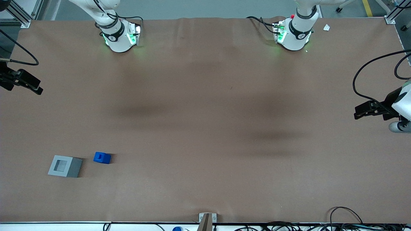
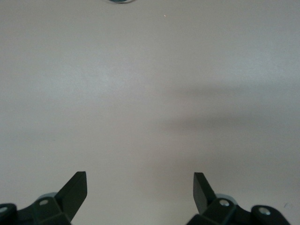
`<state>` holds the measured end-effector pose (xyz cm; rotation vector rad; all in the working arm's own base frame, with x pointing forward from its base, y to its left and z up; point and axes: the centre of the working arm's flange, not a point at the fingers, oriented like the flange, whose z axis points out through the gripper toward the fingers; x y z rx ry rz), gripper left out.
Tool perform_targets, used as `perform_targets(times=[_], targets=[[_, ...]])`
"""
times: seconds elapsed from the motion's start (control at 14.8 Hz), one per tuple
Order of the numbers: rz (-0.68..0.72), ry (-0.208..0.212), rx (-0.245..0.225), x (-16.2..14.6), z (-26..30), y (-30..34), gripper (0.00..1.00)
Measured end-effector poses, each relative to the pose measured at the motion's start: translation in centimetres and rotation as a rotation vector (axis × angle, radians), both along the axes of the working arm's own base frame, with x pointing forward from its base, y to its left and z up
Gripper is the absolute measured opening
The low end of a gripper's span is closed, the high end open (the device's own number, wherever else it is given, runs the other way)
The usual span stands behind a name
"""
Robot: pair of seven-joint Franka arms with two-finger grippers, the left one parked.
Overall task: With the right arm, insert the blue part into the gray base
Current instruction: 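Move the right gripper out from its rest pose toward the blue block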
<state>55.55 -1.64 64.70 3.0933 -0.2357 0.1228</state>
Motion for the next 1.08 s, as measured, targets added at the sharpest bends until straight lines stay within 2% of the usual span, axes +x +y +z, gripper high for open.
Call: perform_targets(times=[0.13,0.4,0.67,0.88,1.01,1.08], targets=[[0.0,0.0,0.0,0.0,0.0,0.0,1.0],[-0.01,0.028,0.0,-0.3,-0.1,-0.5,1.0],[-0.046,0.026,0.001,-0.4,-0.2,-2.7,1.0],[-0.052,-0.009,0.004,1.1,-1.2,-3.4,1.0],[-0.049,-0.003,0.013,2.5,-3.2,-3.6,1.0],[-0.048,0.015,0.019,3.4,-4.7,-3.8,1.0]])
